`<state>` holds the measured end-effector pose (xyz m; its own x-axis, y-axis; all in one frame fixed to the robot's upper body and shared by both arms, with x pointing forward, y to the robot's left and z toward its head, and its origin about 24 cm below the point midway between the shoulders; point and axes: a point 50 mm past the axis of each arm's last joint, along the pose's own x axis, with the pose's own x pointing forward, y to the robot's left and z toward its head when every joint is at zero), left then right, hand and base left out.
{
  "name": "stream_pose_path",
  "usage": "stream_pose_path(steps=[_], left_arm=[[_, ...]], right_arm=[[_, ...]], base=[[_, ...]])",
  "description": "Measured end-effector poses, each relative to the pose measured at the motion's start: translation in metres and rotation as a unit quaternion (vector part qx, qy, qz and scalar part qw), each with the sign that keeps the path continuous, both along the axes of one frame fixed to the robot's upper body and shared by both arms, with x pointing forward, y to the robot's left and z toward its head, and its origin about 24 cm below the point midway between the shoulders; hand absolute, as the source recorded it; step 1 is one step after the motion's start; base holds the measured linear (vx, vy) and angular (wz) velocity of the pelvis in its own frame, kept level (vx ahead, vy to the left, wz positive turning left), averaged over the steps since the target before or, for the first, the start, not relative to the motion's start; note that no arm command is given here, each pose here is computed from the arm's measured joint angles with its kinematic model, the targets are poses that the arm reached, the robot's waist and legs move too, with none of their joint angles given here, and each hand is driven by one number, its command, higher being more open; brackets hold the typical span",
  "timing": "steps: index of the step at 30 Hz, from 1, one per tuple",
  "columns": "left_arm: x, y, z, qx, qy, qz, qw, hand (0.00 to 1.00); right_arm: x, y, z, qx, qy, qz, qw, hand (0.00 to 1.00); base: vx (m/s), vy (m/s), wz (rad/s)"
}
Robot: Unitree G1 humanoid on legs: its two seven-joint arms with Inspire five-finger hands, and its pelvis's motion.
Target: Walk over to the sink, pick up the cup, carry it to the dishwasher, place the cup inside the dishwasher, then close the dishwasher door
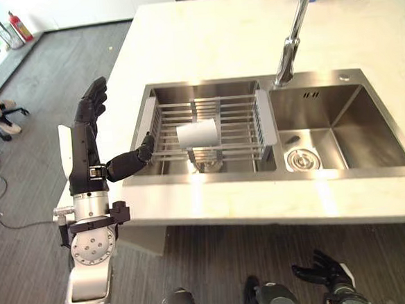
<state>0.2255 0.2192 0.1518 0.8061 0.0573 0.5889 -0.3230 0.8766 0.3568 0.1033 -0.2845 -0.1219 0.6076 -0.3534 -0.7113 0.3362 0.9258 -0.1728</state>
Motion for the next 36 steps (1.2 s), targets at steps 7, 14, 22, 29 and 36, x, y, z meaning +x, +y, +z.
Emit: stream_pose_path(steps=[7,14,22,29,36], left_arm=[[0.010,-0.022,0.000,0.079,0.017,-0.041,0.996,0.90],[0.016,-0.051,-0.023,0.121,0.085,-0.094,0.984,0.90],[0.023,-0.067,-0.050,0.169,0.150,-0.131,0.965,0.90],[0.033,-0.064,-0.060,0.189,0.177,-0.108,0.960,0.90],[0.042,-0.062,-0.060,0.187,0.176,-0.084,0.963,0.90]], right_arm=[[-0.011,0.018,-0.010,0.032,0.014,-0.003,0.999,0.90],[-0.017,0.044,-0.019,0.074,0.019,-0.005,0.997,0.90],[-0.017,0.047,-0.020,0.081,0.021,-0.002,0.997,0.90],[-0.016,0.049,-0.021,0.083,0.021,0.002,0.996,0.90],[-0.013,0.058,-0.022,0.095,0.020,0.008,0.995,0.90]], base=[[0.24,0.104,-0.07],[0.07,0.094,-0.04],[0.00,-0.002,-0.05],[0.00,0.010,-0.03],[-0.01,0.024,-0.06]])
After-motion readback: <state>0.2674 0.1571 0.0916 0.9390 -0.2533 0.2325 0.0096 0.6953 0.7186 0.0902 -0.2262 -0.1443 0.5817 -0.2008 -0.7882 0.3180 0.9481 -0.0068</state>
